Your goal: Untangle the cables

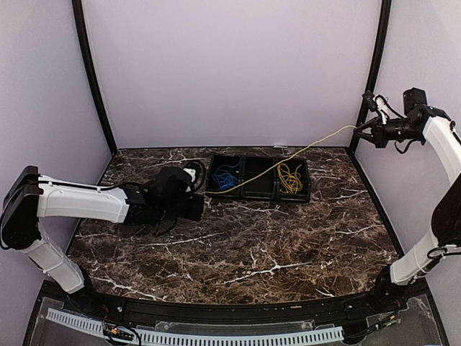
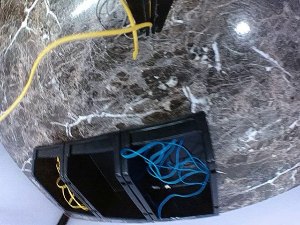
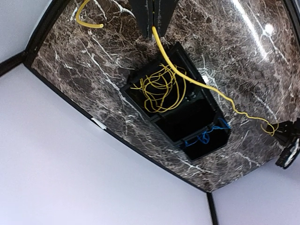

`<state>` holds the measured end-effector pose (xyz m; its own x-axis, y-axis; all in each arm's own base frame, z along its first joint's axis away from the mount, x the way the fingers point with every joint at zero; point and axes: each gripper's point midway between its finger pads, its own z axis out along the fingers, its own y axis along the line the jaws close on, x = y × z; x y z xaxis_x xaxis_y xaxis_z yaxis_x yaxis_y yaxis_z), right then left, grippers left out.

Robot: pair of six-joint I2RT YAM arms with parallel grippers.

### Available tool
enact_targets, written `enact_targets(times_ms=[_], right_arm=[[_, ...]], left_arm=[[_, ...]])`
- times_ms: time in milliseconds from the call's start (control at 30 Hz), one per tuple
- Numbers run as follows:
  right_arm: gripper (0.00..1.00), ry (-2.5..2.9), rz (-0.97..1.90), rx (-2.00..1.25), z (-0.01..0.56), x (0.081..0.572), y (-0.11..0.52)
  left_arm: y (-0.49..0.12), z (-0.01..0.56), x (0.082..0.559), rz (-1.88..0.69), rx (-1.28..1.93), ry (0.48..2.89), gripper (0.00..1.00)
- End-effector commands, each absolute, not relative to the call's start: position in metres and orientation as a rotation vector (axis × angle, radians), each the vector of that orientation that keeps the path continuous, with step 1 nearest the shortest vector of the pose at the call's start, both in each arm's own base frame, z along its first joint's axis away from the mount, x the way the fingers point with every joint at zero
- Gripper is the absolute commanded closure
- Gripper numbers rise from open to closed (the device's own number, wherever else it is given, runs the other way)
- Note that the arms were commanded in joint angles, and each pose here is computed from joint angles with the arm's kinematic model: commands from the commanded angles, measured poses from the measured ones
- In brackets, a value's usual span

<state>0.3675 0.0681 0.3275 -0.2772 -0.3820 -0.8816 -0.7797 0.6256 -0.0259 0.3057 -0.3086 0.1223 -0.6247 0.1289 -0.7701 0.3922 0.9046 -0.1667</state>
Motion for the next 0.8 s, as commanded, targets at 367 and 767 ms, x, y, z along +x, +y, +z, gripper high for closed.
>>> enact_targets(times_ms=[367, 767], right_arm=[[1.00, 1.942, 0.464, -0.842, 0.289, 0.426, 0.096], [1.00, 2.113, 0.623, -0.922, 0.196, 0.455, 0.163]], left_arm=[[-0.421, 0.213, 0.363, -0.791, 0.547, 1.972, 1.00], [-0.529, 0.237, 0.433, -1.091, 0.433, 1.821, 1.00]])
